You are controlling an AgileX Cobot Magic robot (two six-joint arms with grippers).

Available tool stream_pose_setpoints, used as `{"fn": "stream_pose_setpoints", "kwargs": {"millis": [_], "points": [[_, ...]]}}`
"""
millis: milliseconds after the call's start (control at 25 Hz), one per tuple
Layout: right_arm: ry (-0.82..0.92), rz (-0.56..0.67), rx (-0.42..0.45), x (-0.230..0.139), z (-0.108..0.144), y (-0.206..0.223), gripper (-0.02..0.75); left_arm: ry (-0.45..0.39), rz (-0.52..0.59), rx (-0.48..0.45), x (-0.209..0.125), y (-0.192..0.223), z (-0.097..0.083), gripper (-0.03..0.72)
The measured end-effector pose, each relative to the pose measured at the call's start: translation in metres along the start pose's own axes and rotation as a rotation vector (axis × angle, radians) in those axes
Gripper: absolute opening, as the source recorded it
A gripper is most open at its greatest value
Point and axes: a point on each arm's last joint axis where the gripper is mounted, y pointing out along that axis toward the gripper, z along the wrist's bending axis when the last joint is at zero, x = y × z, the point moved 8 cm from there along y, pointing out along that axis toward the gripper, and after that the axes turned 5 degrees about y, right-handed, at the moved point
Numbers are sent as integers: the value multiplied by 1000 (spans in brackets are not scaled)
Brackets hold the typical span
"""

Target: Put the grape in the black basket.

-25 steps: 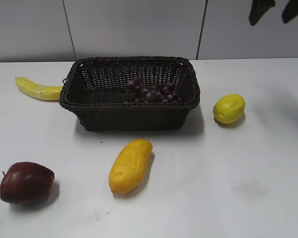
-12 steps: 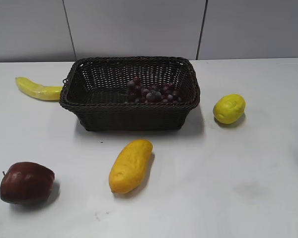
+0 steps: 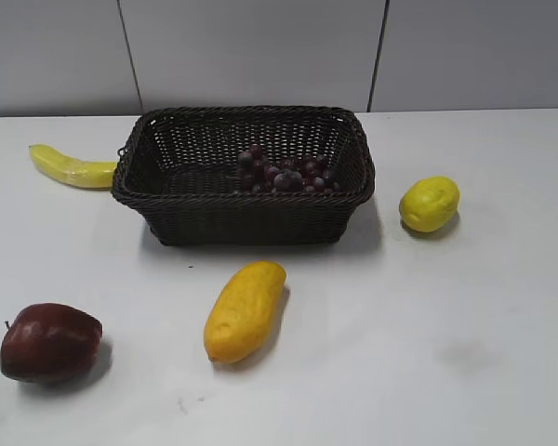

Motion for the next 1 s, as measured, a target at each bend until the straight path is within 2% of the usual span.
{"fn": "stream_pose_setpoints", "kwargs": {"millis": [360,600,1000], "points": [[-1,-117,7,-49,-3,-18,591,0,0,0,0,0,0,237],[3,-249,23,-54,-1,-42,591,0,0,0,0,0,0,237],[3,-247,24,-82,-3,-54,591,0,0,0,0,0,0,237]]}}
